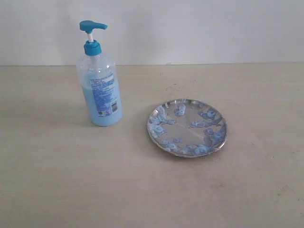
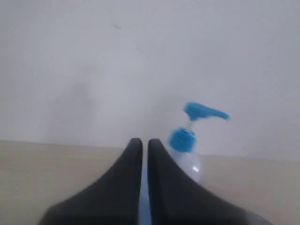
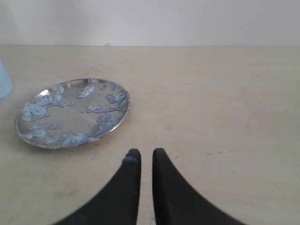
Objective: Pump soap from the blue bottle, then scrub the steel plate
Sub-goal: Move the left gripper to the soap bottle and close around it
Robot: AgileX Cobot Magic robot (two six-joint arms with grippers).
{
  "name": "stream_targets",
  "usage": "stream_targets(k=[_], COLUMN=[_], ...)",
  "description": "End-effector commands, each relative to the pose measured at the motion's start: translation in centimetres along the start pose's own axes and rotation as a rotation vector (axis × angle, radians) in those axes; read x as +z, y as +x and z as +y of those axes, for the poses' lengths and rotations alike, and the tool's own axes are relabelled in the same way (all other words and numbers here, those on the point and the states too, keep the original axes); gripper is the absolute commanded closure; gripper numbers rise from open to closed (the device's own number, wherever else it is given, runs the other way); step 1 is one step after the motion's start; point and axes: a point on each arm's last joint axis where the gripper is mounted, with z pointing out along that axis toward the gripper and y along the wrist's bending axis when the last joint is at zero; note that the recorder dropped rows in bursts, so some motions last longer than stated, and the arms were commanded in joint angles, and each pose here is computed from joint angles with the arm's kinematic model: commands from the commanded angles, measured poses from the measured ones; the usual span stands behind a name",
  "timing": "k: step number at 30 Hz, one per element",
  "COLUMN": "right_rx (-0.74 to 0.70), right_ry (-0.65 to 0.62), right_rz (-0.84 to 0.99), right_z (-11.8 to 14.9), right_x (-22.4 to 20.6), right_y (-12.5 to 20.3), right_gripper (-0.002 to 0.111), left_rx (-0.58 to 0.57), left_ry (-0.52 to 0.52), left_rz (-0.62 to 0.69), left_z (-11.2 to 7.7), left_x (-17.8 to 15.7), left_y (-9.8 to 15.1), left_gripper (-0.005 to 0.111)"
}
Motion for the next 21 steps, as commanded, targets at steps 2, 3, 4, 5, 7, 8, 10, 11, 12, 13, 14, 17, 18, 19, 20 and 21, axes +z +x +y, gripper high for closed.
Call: stream_targets(k=[2,3,4,5,7,8,10,11,12,13,14,17,18,19,20,21], right_rx=[0.001,0.001,0.001,0.001,0.001,0.001,0.001,0.001,0.001,0.001,0.001,0.001,0.001,0.001,0.001,0.001], right_ry=[-0.003,-0.003,-0.003,-0.003,-0.003,-0.003,-0.003,-0.003,-0.003,-0.003,-0.003,-0.003,-0.003,-0.003,-0.003,-0.003], right_rz=[0.002,0.002,0.002,0.002,0.002,0.002,0.000,0.000,0.000,0.000,0.000,0.000,0.000,0.000,0.000,0.000], right_z=[0.0,0.0,0.0,0.0,0.0,0.0,0.0,0.0,0.0,0.0,0.0,0.0,0.0,0.0,0.0,0.0], right_x=[0.0,0.0,0.0,0.0,0.0,0.0,0.0,0.0,0.0,0.0,0.0,0.0,0.0,0.0,0.0,0.0], right_y=[0.0,0.0,0.0,0.0,0.0,0.0,0.0,0.0,0.0,0.0,0.0,0.0,0.0,0.0,0.0,0.0], right_gripper=[0.103,0.103,0.103,0.103,0.103,0.103,0.103,0.103,0.103,0.103,0.103,0.103,0.103,0.103,0.103,0.103], left_rx=[-0.080,-0.076,-0.089,-0.102,-0.095,-0.076,-0.014,0.027,0.056,0.076,0.079,0.068,0.061,0.052,0.047,0.042], left_ry=[0.238,0.227,0.219,0.225,0.262,0.289,0.329,0.331,0.333,0.333,0.333,0.298,0.275,0.261,0.247,0.244], left_rz=[0.192,0.228,0.256,0.269,0.247,0.215,0.155,0.154,0.150,0.146,0.146,0.144,0.147,0.144,0.133,0.115], left_z=[-0.3,0.1,0.4,0.6,0.6,0.5,0.4,0.4,0.4,0.5,0.5,0.8,1.0,1.1,1.2,1.2], left_x=[4.7,5.0,5.4,5.6,6.0,6.1,6.2,6.3,6.3,6.3,6.3,6.4,6.4,6.5,6.5,6.6], left_y=[6.0,7.0,8.0,8.7,9.5,9.6,9.6,9.7,9.8,9.8,9.8,9.7,9.7,9.7,9.6,9.4], left_gripper=[0.103,0.103,0.103,0.103,0.103,0.102,0.099,0.094,0.087,0.077,0.064,0.011,-0.003,-0.002,-0.002,-0.002])
